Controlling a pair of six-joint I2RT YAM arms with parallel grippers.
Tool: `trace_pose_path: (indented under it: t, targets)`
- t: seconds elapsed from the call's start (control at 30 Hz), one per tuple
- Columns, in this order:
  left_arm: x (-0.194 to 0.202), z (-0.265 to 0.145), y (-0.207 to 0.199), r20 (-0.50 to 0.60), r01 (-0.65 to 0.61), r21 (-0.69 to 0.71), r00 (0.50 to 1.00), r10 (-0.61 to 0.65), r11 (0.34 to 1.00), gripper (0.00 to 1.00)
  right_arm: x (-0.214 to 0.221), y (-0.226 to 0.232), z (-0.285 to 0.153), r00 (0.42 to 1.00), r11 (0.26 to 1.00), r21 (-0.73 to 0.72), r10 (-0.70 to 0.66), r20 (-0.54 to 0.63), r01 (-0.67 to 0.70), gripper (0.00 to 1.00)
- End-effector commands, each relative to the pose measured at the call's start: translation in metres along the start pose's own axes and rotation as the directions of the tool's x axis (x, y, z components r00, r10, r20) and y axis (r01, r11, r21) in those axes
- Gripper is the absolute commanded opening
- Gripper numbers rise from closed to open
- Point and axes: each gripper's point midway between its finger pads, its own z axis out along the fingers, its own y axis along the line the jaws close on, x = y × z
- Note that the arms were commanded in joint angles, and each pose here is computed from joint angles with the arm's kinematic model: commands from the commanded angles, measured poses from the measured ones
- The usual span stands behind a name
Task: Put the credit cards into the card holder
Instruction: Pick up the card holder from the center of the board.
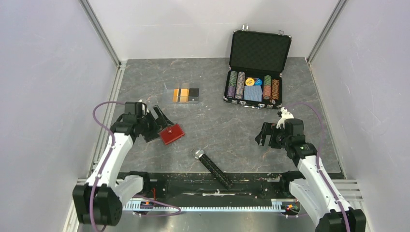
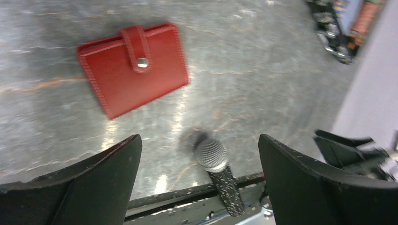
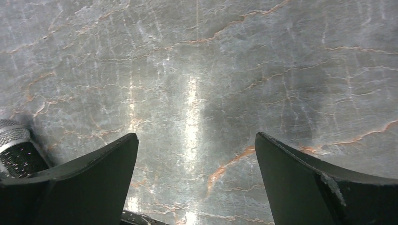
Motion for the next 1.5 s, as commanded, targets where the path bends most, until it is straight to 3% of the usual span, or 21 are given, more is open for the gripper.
trace_pose_path:
  t: [0.0, 0.1, 0.2, 0.43, 0.5, 0.6, 0.77, 0.9, 1.1, 1.47]
  targets:
    - [-0.004, 0.003, 0.041, -0.059, -0.038, -0.256, 0.998, 0.024, 0.966, 1.0, -0.004, 0.02, -0.001, 1.0, 0.994, -0.102, 0.024, 0.003, -0.024, 0.98]
    - [0.003, 0.019, 0.057, -0.158, -0.058, -0.325, 0.987, 0.006, 0.944, 0.99, 0.004, 0.025, 0.001, 0.998, 0.989, -0.136, 0.051, -0.022, -0.053, 0.98]
    - [0.011, 0.04, 0.062, -0.23, -0.059, -0.312, 0.973, -0.015, 0.948, 0.91, 0.011, 0.026, 0.002, 0.997, 0.986, -0.149, 0.068, -0.035, -0.072, 0.98]
    - [0.019, 0.069, 0.072, -0.283, -0.037, -0.315, 0.958, -0.057, 0.948, 0.68, 0.016, 0.028, 0.001, 0.996, 0.984, -0.161, 0.073, -0.042, -0.079, 0.98]
    - [0.018, 0.072, 0.071, -0.274, -0.03, -0.304, 0.96, -0.057, 0.952, 0.66, 0.015, 0.029, 0.001, 0.997, 0.984, -0.163, 0.072, -0.04, -0.078, 0.98]
    - [0.017, 0.073, 0.072, -0.269, -0.034, -0.308, 0.962, -0.053, 0.951, 0.47, 0.012, 0.032, -0.001, 0.997, 0.981, -0.178, 0.065, -0.037, -0.07, 0.98]
    - [0.018, 0.073, 0.076, -0.277, -0.074, -0.306, 0.961, -0.014, 0.949, 0.04, 0.003, 0.041, -0.005, 0.999, 0.974, -0.218, 0.049, -0.023, -0.052, 0.98]
    - [0.018, 0.066, 0.065, -0.275, -0.083, -0.253, 0.961, 0.01, 0.964, 0.02, -0.004, 0.05, -0.01, 0.999, 0.965, -0.258, 0.042, -0.015, -0.044, 0.98]
    - [0.01, 0.041, 0.027, -0.19, -0.097, -0.094, 0.979, 0.078, 0.991, 0.02, -0.014, 0.07, -0.017, 0.998, 0.941, -0.334, 0.055, -0.01, -0.055, 0.98]
    - [0.021, 0.014, -0.036, -0.119, -0.141, 0.127, 0.981, 0.156, 0.982, 0.02, -0.02, 0.148, -0.022, 0.996, 0.828, -0.554, 0.073, -0.042, -0.084, 0.98]
